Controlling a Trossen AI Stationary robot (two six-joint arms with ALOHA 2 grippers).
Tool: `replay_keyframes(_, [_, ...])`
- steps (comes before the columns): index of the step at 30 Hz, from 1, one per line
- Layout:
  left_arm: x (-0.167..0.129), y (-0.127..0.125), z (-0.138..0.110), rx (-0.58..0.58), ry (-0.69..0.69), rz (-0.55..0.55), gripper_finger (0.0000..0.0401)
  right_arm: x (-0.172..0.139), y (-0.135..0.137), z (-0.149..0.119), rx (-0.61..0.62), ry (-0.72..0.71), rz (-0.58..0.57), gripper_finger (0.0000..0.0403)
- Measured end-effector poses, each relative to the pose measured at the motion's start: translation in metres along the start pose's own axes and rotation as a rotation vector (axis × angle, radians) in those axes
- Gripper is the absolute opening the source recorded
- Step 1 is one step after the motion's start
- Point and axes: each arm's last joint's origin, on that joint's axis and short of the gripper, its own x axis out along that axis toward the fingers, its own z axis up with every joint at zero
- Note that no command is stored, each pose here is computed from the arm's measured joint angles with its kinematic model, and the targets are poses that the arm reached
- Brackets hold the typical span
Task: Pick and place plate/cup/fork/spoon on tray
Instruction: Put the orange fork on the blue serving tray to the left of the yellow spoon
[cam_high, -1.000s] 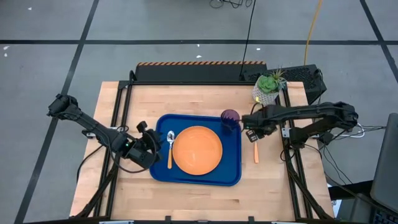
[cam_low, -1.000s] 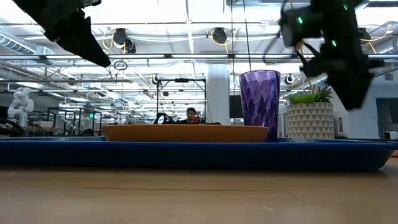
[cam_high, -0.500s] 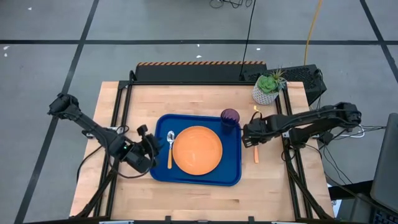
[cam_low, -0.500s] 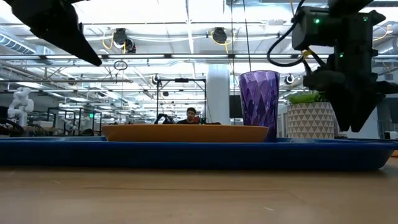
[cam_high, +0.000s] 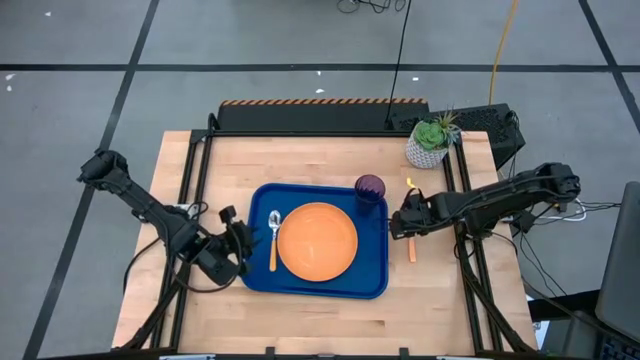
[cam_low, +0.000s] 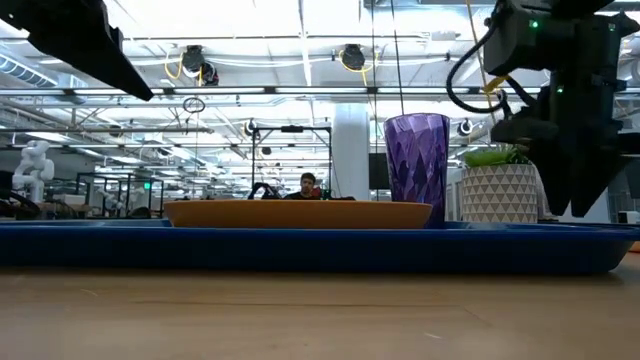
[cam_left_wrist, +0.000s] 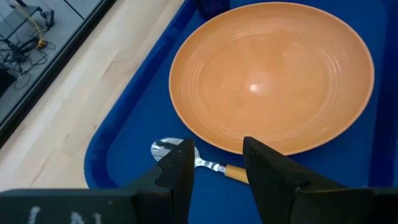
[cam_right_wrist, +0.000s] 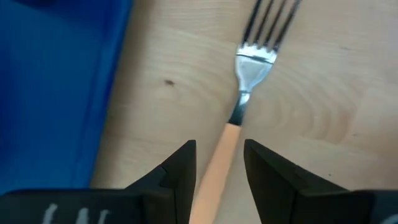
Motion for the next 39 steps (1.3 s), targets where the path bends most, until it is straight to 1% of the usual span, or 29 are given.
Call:
replay_keyframes(4, [-0.001, -0.001, -0.001, 0.003, -0.002, -0.007, 0.014, 0.006, -0.003, -0.001, 0.003, 0.001, 0.003, 0.0128])
replay_keyframes(11, [-0.001, -0.001, -0.001, 0.004, -0.002, -0.007, 0.014, 0.027, -0.007, -0.006, 0.034, 0.047, 0.075, 0.0128])
replay_keyframes(18, [-0.001, -0.001, -0.001, 0.01, -0.002, -0.006, 0.014, 0.033, -0.012, -0.008, 0.041, 0.065, 0.067, 0.0128])
replay_keyframes(20, [-0.001, -0.001, -0.001, 0.01, -0.002, -0.006, 0.014, 0.033, -0.013, -0.008, 0.023, 0.08, 0.067, 0.0123])
replay_keyframes(22, [-0.001, -0.001, -0.001, 0.01, -0.002, -0.006, 0.014, 0.034, -0.013, -0.009, 0.01, 0.1, 0.061, 0.0108])
replay_keyframes(24, [-0.001, -0.001, -0.001, 0.01, -0.002, -0.006, 0.014, 0.034, -0.014, -0.009, -0.01, 0.119, 0.055, 0.0077])
replay_keyframes(26, [-0.001, -0.001, -0.001, 0.01, -0.002, -0.006, 0.014, 0.034, -0.015, -0.01, -0.031, 0.134, 0.053, 0.0036])
replay_keyframes(27, [-0.001, -0.001, -0.001, 0.01, -0.002, -0.006, 0.014, 0.034, -0.015, -0.01, -0.037, 0.139, 0.051, 0.0023])
replay_keyframes(31, [-0.001, -0.001, -0.001, 0.006, 0.0, -0.009, 0.014, 0.033, -0.014, -0.01, -0.087, 0.152, 0.059, 0.002])
replay_keyframes(35, [-0.001, -0.002, -0.002, 0.003, 0.029, -0.042, 0.014, 0.024, -0.008, -0.013, -0.167, 0.179, 0.094, 0.002])
replay_keyframes(39, [-0.002, -0.003, -0.002, -0.026, 0.04, -0.053, 0.014, 0.005, 0.005, -0.02, -0.271, 0.179, 0.194, 0.002])
